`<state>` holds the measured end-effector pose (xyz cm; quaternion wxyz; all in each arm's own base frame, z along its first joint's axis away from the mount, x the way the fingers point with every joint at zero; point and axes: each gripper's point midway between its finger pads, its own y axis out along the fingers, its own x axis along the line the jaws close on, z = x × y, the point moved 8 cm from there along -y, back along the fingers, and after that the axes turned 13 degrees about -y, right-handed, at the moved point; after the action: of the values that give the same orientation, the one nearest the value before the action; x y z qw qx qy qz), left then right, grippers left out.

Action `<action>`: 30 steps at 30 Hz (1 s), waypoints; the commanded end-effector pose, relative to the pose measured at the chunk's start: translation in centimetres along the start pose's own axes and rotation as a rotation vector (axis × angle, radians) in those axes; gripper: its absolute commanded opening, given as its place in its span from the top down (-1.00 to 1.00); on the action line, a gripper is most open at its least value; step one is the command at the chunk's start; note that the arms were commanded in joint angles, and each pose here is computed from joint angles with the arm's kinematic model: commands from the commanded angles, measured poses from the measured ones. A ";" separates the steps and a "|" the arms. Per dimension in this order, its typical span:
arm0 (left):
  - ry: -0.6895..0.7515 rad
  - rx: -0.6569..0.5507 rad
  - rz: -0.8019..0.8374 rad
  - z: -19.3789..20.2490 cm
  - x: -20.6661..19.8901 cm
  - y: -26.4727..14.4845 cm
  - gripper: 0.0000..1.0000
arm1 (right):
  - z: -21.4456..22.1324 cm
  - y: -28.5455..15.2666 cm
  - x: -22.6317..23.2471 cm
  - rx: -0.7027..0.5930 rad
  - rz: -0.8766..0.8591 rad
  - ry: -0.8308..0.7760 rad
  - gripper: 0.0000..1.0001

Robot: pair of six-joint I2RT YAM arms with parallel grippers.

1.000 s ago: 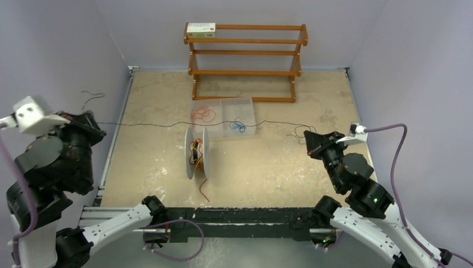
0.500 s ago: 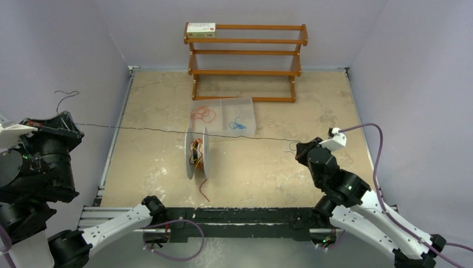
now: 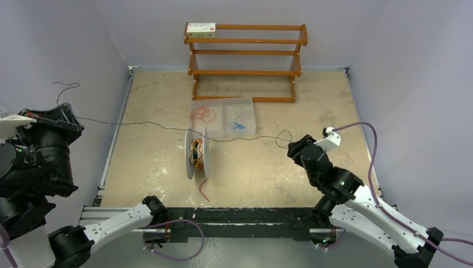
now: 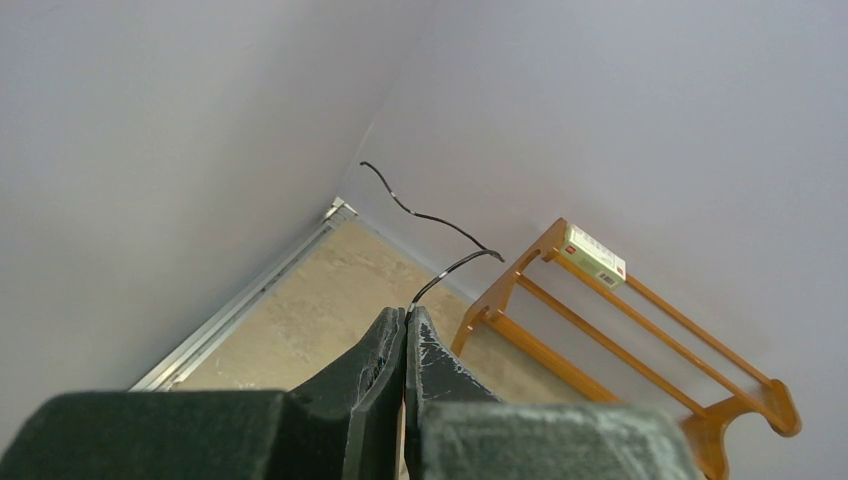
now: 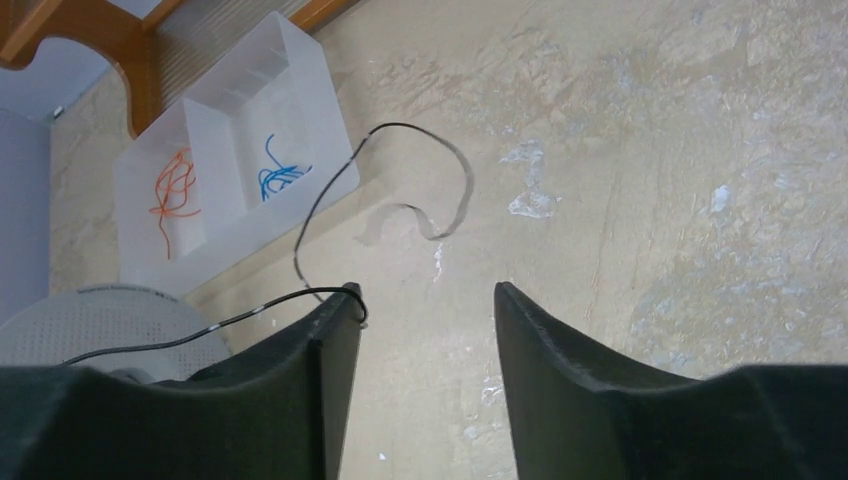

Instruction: Wrap the cables

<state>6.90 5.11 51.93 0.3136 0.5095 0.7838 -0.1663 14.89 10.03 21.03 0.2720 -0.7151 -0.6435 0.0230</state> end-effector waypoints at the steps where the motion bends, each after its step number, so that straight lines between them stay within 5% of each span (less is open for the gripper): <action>1: 0.033 0.040 0.064 0.9 -2.5 0.6 1.00 | -1.4 -0.3 0.9 -0.036 -0.056 -0.023 -0.18; 6: 0.052 0.067 0.094 1.7 -3.6 0.9 1.00 | -2.9 -1.1 2.1 -0.055 -0.150 -0.087 -0.43; 11: 0.062 0.064 0.094 1.6 -3.8 1.0 1.00 | -3.8 -2.1 3.4 -0.091 -0.335 -0.200 -0.49; 18: 0.102 0.063 0.082 1.1 -3.9 1.0 1.00 | -3.9 -6.0 6.7 -0.091 -0.868 -0.379 -0.51; 22: 0.134 0.099 0.103 1.8 -4.5 1.1 1.00 | -4.3 -7.7 7.0 -0.047 -0.985 -0.439 -0.54; 30: 0.163 0.308 0.398 5.0 -8.4 0.4 1.00 | -8.6 -10.5 9.6 -0.217 -1.191 -0.536 -0.60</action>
<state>10.21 0.08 53.31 0.2359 0.6106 0.7372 -0.1678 10.71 15.22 31.24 0.0814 -0.3055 -0.9483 0.0261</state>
